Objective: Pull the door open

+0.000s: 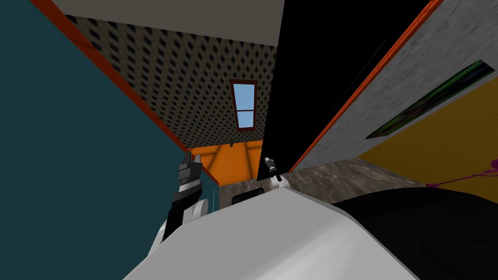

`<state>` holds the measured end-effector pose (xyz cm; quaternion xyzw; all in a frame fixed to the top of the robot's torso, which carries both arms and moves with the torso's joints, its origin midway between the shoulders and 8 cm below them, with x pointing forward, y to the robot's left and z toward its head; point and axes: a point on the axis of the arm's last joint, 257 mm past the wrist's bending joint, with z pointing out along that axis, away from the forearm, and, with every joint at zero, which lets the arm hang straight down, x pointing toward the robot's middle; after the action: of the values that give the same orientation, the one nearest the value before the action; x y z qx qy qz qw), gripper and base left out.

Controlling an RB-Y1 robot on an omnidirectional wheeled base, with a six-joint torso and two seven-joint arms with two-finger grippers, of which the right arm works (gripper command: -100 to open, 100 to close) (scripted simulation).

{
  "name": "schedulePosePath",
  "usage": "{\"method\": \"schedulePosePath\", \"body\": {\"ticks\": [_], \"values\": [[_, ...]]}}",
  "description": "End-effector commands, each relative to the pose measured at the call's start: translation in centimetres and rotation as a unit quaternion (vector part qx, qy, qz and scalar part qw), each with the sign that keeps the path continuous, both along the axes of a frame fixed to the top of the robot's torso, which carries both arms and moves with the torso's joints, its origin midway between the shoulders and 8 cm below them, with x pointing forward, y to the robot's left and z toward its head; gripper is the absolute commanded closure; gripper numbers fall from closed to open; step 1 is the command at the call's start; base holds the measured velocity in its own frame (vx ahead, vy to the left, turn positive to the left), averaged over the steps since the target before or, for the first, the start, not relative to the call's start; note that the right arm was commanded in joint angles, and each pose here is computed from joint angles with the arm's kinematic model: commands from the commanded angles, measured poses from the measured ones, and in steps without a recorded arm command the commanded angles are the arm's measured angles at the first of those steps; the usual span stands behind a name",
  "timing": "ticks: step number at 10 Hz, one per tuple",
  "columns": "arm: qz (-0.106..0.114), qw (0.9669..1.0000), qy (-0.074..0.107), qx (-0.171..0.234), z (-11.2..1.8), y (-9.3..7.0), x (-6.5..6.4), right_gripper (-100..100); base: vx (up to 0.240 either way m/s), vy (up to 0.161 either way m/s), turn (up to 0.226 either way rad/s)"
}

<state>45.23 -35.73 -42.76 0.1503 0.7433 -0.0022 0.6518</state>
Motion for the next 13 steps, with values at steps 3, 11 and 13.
{"method": "schedulePosePath", "body": {"ticks": [3,11,13], "values": [[-0.032,0.9992,0.021,0.011,-1.4,-2.8,-1.3,100,-0.014,0.002,0.013],[-0.058,0.9969,0.037,0.038,-2.5,-4.2,-2.0,100,-0.011,0.001,0.009],[-0.080,0.9936,0.053,0.060,-3.5,-5.2,-2.6,100,-0.021,0.009,0.008]]}}
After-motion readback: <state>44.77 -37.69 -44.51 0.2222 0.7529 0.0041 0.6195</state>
